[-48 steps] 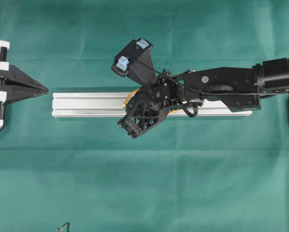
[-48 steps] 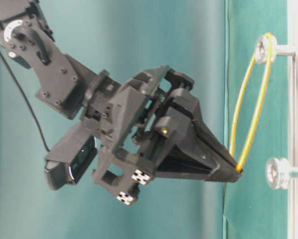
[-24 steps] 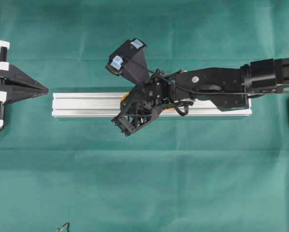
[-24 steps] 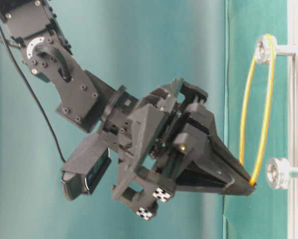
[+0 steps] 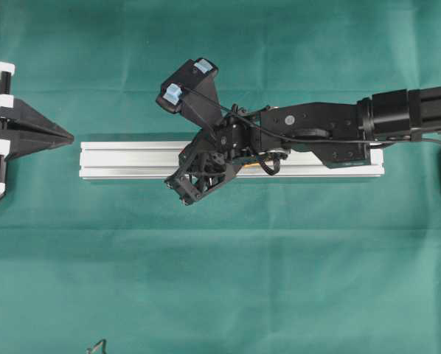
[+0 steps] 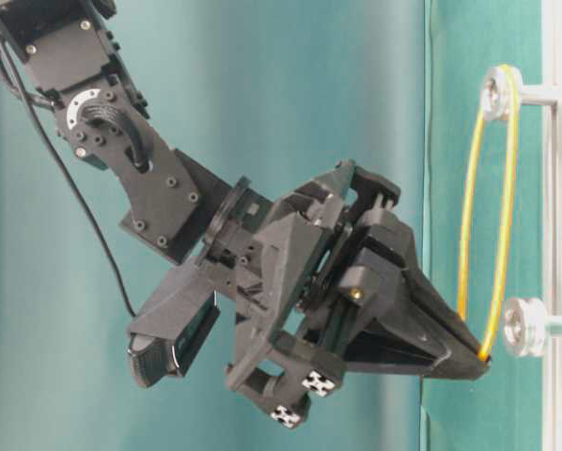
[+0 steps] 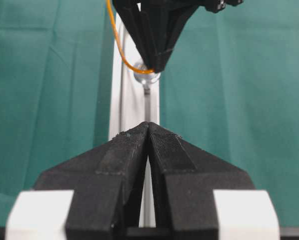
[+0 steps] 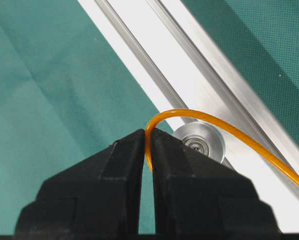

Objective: Hook the rubber onto the shaft.
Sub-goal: 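Stretch the band left with the right gripper and hook it over the left peg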

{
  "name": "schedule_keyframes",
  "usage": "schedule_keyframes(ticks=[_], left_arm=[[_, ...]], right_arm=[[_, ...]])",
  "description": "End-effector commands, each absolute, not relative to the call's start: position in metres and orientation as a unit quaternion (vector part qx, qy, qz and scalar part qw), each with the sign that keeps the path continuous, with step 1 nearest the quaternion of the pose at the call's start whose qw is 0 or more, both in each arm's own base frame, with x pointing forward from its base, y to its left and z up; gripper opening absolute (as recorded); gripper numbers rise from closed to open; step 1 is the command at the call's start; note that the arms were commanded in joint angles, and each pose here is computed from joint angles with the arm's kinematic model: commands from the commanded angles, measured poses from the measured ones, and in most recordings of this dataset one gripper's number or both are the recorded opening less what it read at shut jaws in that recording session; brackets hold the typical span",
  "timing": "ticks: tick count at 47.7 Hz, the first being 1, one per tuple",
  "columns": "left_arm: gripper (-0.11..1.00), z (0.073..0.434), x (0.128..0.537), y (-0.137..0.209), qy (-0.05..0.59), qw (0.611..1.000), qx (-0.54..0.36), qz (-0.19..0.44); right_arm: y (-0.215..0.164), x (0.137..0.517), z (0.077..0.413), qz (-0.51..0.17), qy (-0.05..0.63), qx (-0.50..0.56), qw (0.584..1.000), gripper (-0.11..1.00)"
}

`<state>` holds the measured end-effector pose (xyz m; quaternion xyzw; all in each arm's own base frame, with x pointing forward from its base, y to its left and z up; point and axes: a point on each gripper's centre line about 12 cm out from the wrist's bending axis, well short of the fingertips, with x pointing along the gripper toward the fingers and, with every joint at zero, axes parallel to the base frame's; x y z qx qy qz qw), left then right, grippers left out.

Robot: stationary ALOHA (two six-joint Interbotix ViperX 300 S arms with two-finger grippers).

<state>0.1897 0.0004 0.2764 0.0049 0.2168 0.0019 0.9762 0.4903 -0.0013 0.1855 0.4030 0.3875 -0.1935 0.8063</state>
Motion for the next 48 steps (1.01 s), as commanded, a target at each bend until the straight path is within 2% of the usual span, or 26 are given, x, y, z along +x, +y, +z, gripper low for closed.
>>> schedule_keyframes(ticks=[1,48], left_arm=[[0.0,0.287,0.192,0.0,0.203,0.979,0.007,0.001],[0.0,0.286,0.193,0.0,0.206,0.979,0.007,0.001]], right_arm=[[-0.003,0.497,0.205,-0.184,0.363,0.411,0.816,0.07],[-0.005,0.51,0.181,-0.197,0.361,0.452,0.791,0.07]])
